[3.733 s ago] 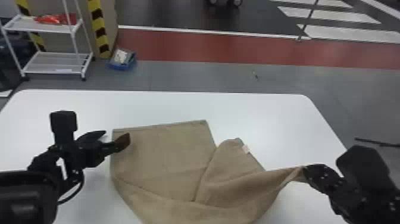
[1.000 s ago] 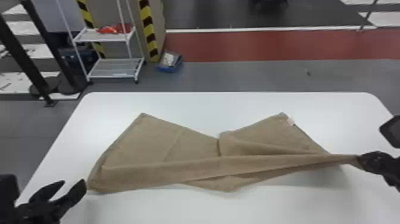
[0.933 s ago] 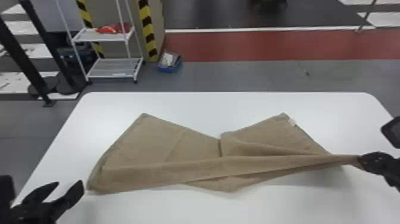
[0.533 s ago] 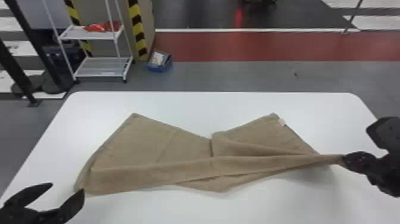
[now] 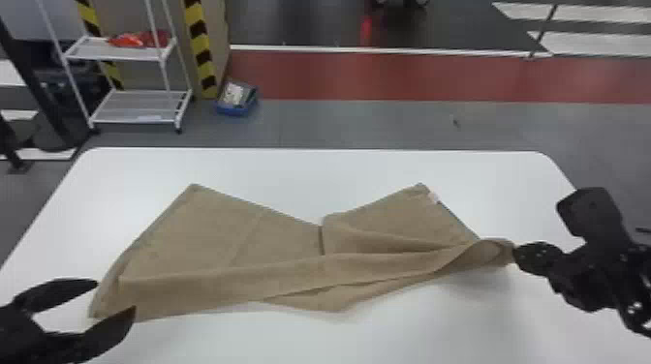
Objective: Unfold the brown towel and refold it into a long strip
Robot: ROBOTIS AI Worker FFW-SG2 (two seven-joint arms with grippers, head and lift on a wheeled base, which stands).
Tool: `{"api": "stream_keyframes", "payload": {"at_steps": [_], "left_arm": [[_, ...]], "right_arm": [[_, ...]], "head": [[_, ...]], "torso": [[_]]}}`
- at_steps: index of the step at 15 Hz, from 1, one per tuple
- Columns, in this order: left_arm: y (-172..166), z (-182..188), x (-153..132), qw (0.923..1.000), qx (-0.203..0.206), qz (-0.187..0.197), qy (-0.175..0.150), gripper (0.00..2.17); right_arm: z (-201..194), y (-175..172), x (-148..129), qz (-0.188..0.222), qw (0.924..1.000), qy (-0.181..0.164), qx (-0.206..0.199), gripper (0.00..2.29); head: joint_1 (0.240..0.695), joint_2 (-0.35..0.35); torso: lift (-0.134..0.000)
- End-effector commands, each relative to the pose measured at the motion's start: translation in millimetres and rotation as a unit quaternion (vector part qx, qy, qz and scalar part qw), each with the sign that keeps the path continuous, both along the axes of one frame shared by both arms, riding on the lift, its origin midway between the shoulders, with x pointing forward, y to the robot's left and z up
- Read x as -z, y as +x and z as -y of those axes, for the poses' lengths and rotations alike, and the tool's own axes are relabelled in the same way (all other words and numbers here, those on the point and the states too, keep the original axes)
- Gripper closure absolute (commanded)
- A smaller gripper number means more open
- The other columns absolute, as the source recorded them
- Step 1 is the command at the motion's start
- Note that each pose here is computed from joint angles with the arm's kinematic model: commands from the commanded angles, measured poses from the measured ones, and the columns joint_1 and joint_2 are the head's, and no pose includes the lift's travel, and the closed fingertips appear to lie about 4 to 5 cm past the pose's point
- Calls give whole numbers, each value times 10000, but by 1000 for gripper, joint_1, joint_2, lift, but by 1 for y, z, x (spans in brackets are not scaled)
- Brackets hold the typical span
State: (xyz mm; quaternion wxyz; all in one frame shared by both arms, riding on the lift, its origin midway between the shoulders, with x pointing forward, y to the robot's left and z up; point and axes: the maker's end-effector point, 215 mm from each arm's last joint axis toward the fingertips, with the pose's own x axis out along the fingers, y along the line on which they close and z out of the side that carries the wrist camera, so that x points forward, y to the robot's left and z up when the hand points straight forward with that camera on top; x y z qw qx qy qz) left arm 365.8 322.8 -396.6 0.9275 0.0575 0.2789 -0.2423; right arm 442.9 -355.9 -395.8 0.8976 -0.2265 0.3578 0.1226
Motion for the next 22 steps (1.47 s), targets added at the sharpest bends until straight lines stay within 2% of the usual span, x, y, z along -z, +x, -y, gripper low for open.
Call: {"api": "stream_keyframes", "payload": {"at_steps": [1, 3, 6, 8, 13, 15, 18, 20, 21, 22], "left_arm": [[7, -1, 20, 9989, 241, -146, 369, 215], [11, 4, 34, 9963, 527, -210, 648, 215], [21, 4, 52, 9939, 713, -398, 744, 215], [21, -6, 61, 9928, 712, -520, 805, 215], [20, -22, 62, 9921, 653, -581, 894, 215], [20, -24, 66, 9918, 651, -626, 908, 326], [19, -26, 67, 9909, 671, -669, 959, 329], [18, -30, 70, 9900, 639, -714, 1040, 518], [18, -32, 69, 9896, 631, -714, 1075, 529], [18, -34, 69, 9897, 609, -704, 1090, 839]], "right_arm": [[-4, -1, 2, -3, 10000, 64, 21, 1595], [-2, -1, 2, -3, 10000, 61, 39, 1595], [-4, -3, 4, -8, 10000, 77, 51, 1592], [-3, -4, 0, 23, 10000, 75, 57, 1595], [5, -9, 3, -13, 9999, 60, 125, 1595], [5, -9, 3, -11, 9999, 66, 129, 1592], [4, -9, 2, -4, 9999, 73, 128, 1592], [4, -10, 3, -14, 9999, 75, 124, 1592], [4, -9, 2, -5, 9999, 80, 128, 1592], [4, -8, 2, 0, 9999, 82, 121, 1592]], "head": [[695, -47], [695, -45], [695, -47], [695, -50], [695, -30], [695, -25], [695, -21], [695, -19], [695, -16], [695, -12]], "torso": [[-123], [-123], [-123], [-123], [-123], [-123], [-123], [-123], [-123], [-123]]}}
